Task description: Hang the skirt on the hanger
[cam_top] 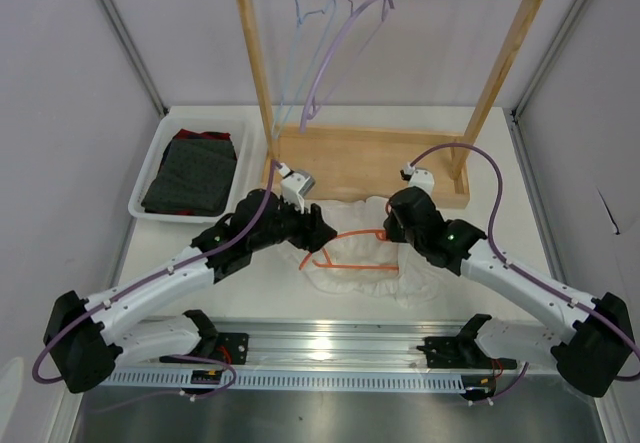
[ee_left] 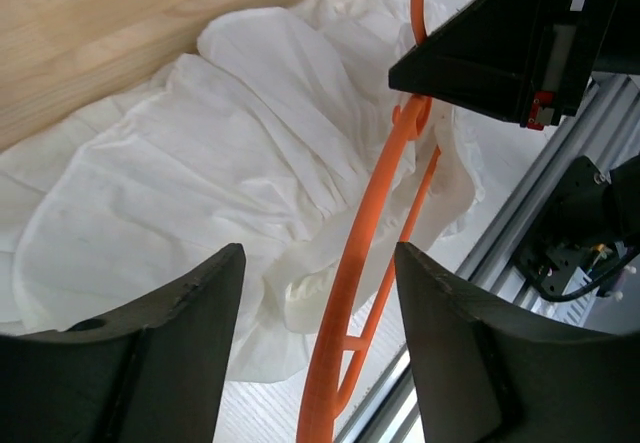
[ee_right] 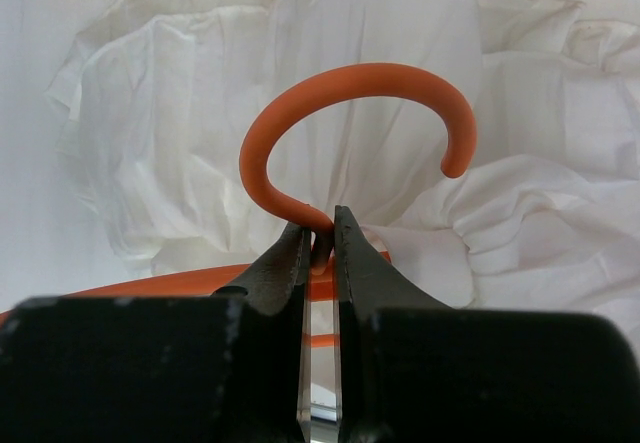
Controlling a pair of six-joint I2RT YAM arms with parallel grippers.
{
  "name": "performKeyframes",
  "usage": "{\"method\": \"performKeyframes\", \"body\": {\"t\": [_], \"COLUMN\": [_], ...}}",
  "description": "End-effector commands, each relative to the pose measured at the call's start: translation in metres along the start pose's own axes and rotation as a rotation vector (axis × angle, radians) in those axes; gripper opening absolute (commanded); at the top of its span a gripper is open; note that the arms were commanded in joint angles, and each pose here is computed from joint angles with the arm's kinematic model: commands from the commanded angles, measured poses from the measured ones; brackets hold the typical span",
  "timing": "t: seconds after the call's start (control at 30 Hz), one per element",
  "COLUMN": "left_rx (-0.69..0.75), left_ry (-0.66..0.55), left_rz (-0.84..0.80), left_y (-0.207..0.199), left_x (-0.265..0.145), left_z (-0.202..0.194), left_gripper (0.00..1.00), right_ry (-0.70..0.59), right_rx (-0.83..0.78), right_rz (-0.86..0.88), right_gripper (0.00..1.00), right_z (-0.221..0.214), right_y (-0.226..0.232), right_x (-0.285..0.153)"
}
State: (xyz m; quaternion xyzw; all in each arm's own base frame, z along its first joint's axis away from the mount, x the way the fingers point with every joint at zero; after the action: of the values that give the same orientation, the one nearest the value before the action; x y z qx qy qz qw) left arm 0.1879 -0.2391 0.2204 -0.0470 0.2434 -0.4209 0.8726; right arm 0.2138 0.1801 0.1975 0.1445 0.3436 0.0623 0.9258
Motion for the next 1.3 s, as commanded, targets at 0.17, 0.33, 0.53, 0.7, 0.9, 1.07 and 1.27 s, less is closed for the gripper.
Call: {"method": "performKeyframes", "body": {"t": [0.17,0.33,0.53,0.7,0.9,1.07,1.27], "left_rx": [-0.091,-0.139,-0.175,-0.194,-0.190,-0.197,-0.214], "left_ry": [-0.004,0.063,0.117,0.164,0.202,0.207,0.195], "left_rz": [0.156,0.134,0.022,-0.040,-0.039,0.030,0.010], "left_y": [0.022,0.026,0.016,0.005,-0.005,0.002,0.000], "left_x": [-0.012,-0.006,0.002,0.006,0.016,0.023,0.032], "left_z": [-0.015,-0.036,-0.056,-0.074,-0.093,-0.101,-0.103], "left_gripper": [0.53,0.49,0.39,0.27,0.30,0.39,0.44], "right_ry": [-0.058,-0.073,-0.089,-0.090,-0.090,-0.090,-0.087], "right_rx": [0.023,0.046,0.072,0.085,0.095,0.097,0.103], "right_rz": [0.052,0.086,0.109,0.114,0.118,0.120,0.133], "right_gripper": [0.00,0.00,0.00,0.00,0.00,0.00,0.00], "right_z": [0.007,0.008,0.010,0.010,0.011,0.011,0.010], "right_y": [0.000,-0.002,-0.005,-0.007,-0.008,-0.008,-0.009], "right_x": [-0.009,-0.016,-0.022,-0.023,-0.023,-0.024,-0.026]}}
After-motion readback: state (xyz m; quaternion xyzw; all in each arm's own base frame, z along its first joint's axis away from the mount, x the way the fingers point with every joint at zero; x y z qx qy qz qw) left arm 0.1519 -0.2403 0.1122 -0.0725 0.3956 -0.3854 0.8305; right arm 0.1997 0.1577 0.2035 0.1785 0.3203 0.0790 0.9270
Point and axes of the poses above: each gripper's point midway between its finger pads, its own x axis out along the fingers, its own y axis along the line the jaws close on, z = x × y, the point moved 6 cm from there along -x, back along the fingers, and after that the axes turned 5 degrees about x, right-handed, at the moved point
